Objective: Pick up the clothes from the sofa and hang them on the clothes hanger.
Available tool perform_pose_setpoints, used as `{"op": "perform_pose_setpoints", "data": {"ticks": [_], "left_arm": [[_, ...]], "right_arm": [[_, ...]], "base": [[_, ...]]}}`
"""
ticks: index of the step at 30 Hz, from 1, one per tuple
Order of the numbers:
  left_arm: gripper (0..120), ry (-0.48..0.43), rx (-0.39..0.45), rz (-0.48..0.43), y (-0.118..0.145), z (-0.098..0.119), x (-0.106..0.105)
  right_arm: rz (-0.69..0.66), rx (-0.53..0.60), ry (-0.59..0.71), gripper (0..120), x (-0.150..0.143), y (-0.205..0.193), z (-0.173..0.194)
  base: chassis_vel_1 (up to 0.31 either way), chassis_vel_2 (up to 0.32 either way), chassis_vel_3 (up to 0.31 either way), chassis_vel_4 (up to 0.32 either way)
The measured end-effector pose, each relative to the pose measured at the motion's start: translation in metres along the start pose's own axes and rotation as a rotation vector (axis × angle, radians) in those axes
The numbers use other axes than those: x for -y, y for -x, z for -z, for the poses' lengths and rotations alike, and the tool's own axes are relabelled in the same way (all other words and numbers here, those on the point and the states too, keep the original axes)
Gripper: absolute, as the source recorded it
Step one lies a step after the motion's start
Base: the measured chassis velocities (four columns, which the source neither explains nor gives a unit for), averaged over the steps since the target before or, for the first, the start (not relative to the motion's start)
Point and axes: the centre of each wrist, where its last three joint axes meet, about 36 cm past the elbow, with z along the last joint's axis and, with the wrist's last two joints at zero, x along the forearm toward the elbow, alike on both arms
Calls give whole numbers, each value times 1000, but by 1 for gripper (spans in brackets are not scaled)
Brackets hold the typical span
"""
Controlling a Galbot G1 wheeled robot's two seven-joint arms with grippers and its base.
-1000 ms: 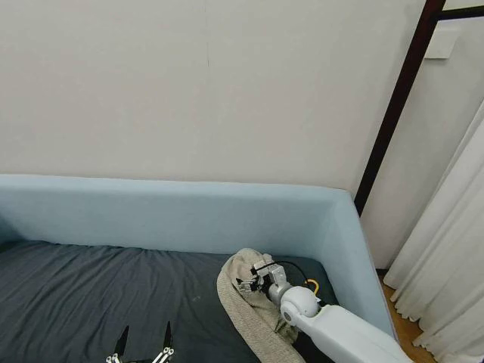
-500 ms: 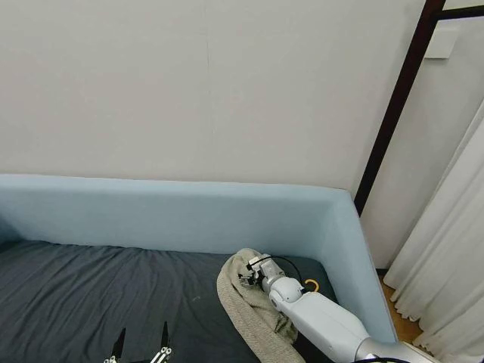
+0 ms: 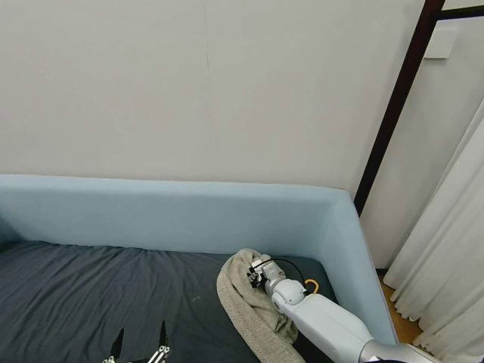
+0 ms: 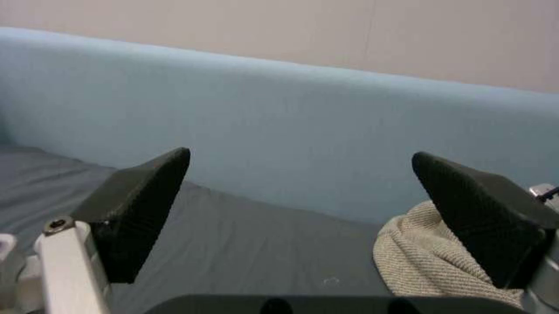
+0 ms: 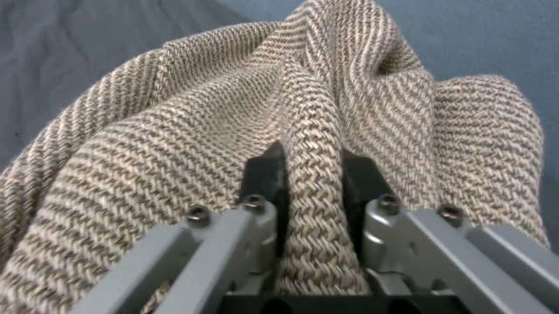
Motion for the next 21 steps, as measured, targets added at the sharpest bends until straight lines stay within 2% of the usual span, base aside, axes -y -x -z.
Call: {"op": "perform_pose_setpoints", "data": {"ticks": [1, 5, 16, 19, 21], "left_arm": [[100, 0, 0, 0, 0, 0, 0], [100, -3, -1, 3, -1, 0, 1], [100, -9, 4, 13, -1, 0, 2], [100, -15, 8, 24, 0, 1, 1], [100, -22, 13, 33, 1, 1, 2]], "right_arm": [[0, 0, 0, 14, 0, 0, 0], [10, 7, 11, 0, 0, -5, -3], [27, 97, 45, 0, -1, -22, 11], [58, 180, 45, 0, -7, -37, 37], [107, 290, 53, 0, -17, -60, 81]], "base": [[0, 0, 0, 0], [0, 0, 0, 0], [0, 0, 0, 0], [0, 0, 0, 0], [0, 0, 0, 0]]}}
